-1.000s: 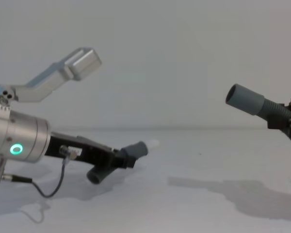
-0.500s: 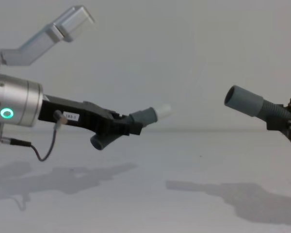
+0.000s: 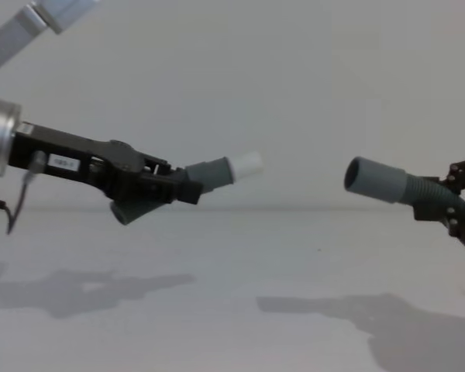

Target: Use both hands to pick up one end of the pipe from the table, align the ends, and insert them.

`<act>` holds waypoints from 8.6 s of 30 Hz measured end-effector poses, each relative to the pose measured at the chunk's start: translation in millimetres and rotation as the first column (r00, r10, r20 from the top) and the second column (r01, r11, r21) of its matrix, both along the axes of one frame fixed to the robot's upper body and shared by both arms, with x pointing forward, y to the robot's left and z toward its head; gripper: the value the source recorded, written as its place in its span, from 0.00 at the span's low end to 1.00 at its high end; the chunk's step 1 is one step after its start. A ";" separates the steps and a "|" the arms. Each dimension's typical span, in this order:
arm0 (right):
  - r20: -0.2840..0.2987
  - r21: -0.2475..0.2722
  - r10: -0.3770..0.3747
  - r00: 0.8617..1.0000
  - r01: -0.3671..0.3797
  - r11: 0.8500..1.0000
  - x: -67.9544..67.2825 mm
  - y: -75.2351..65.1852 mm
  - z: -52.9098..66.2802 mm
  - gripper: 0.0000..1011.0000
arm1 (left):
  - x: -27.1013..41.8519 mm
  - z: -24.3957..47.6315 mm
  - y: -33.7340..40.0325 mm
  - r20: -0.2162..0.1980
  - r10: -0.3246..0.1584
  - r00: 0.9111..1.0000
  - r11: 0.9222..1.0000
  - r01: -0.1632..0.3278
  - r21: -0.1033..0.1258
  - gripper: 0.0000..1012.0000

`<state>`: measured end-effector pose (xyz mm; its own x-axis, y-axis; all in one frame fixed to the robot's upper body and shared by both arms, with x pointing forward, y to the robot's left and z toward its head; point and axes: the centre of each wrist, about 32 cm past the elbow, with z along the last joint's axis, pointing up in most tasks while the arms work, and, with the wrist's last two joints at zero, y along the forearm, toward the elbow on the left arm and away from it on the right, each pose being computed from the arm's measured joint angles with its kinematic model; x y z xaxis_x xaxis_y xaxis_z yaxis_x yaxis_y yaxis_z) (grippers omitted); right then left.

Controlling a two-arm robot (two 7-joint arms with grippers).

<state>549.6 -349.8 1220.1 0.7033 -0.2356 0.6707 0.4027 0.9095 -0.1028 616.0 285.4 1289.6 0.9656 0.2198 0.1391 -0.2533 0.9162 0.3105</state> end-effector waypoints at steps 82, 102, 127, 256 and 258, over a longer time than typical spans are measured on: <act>0.142 -0.099 -0.025 0.990 0.039 0.994 -1.7 23.5 -6.8 0.18 | 51.4 3.3 -23.6 -0.159 -0.281 0.946 0.956 0.291 0.046 0.32; 0.142 -0.099 -0.025 0.989 0.039 0.994 -1.7 23.5 -6.8 0.18 | 66.8 11.9 -37.2 -0.175 -0.305 0.936 0.944 0.322 0.071 0.32; 0.142 -0.099 -0.025 0.990 0.039 0.994 -1.7 23.5 -6.8 0.18 | 70.9 15.6 -44.6 -0.182 -0.318 0.930 0.939 0.336 0.078 0.32; 0.142 -0.099 -0.025 0.990 0.039 0.994 -1.7 23.5 -6.7 0.18 | 51.0 1.6 -47.3 -0.275 -0.286 0.918 0.946 0.316 0.069 0.32; 0.142 -0.099 -0.025 0.990 0.039 0.994 -1.7 23.5 -6.7 0.18 | 50.8 0.9 -47.1 -0.276 -0.285 0.918 0.947 0.315 0.070 0.32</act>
